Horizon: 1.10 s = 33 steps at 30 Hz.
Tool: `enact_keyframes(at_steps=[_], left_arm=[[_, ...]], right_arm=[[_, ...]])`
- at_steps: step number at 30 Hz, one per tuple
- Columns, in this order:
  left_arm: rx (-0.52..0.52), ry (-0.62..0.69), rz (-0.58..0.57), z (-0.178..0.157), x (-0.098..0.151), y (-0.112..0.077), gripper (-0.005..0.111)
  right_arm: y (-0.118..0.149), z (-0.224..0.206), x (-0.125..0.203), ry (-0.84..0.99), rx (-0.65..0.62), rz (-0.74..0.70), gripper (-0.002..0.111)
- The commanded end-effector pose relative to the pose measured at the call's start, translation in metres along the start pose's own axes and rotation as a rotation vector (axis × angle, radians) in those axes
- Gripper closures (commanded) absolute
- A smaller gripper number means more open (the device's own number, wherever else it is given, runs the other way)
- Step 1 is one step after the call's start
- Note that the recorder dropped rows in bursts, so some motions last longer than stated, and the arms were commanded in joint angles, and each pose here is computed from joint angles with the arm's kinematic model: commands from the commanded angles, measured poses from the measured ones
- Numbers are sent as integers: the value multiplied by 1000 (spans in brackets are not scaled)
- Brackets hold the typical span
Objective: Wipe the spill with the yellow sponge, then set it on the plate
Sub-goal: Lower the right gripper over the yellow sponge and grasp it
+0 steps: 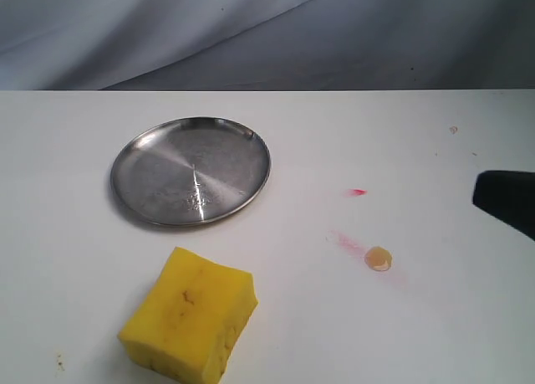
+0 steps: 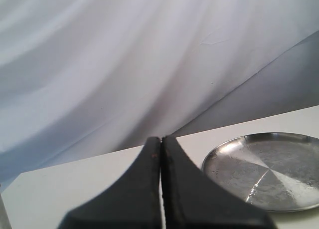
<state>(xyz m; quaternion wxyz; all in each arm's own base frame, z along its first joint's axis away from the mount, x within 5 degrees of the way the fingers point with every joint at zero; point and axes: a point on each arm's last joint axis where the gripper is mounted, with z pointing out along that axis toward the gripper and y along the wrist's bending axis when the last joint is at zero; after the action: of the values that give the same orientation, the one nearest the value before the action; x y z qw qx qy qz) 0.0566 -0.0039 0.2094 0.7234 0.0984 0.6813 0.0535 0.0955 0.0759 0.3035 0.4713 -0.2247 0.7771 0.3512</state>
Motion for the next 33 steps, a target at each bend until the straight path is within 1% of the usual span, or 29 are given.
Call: enact_keyframes(at_steps=[1, 4, 6, 8, 11, 12, 13, 14, 16, 17, 18, 19, 21, 23, 25, 26, 27, 28, 29, 30, 32, 33], left_arm=[[-4, -12, -17, 0, -2, 0, 107], [-4, -12, -17, 0, -2, 0, 107], [-4, -12, -17, 0, -2, 0, 107], [-4, -12, -17, 0, -2, 0, 107], [-4, -12, -17, 0, -2, 0, 107], [-4, -12, -17, 0, -2, 0, 107], [-4, -12, -17, 0, -2, 0, 107], [-4, -12, -17, 0, -2, 0, 107], [-4, -12, -17, 0, -2, 0, 107], [-4, -12, -17, 0, -2, 0, 107], [-4, -12, -17, 0, -2, 0, 107], [-4, -12, -17, 0, -2, 0, 107], [-4, -12, -17, 0, -2, 0, 107], [-4, -12, -17, 0, -2, 0, 107], [-4, -12, -17, 0, -2, 0, 107], [-4, -12, -17, 0, -2, 0, 107], [-4, -12, -17, 0, -2, 0, 107], [-4, -12, -17, 0, -2, 0, 107], [-4, -12, -17, 0, -2, 0, 107], [-4, -12, -17, 0, -2, 0, 107], [-4, -12, -17, 0, -2, 0, 107], [-4, -12, -17, 0, -2, 0, 107]], right_arm=[[-18, 22, -19, 95, -1, 45, 108], [-31, 36, -29, 157, 15, 73, 108], [-37, 47, -34, 204, 22, 67, 108], [-45, 69, -40, 282, 52, 41, 108], [-46, 95, -43, 392, 65, -16, 108], [-44, 116, -42, 468, 72, -61, 108], [-41, 125, -40, 500, 70, -77, 108], [-36, 145, -34, 564, 73, -100, 108], [-24, 170, -27, 623, 71, -105, 108], [-19, 181, -23, 647, 83, -83, 108], [-12, 197, -19, 688, 108, -87, 108], [-7, 205, -16, 707, 113, -112, 108], [17, 229, -7, 756, 86, -246, 108], [28, 240, -2, 772, 64, -352, 108], [44, 252, 6, 786, 17, -487, 108], [52, 259, 9, 786, -8, -518, 108], [60, 268, 13, 785, -29, -531, 105], [66, 276, 17, 789, -46, -525, 97], [71, 283, 21, 806, -61, -499, 85], [75, 290, 27, 825, -78, -461, 68], [77, 300, 36, 858, -86, -433, 40], [75, 304, 40, 871, -84, -433, 30]])
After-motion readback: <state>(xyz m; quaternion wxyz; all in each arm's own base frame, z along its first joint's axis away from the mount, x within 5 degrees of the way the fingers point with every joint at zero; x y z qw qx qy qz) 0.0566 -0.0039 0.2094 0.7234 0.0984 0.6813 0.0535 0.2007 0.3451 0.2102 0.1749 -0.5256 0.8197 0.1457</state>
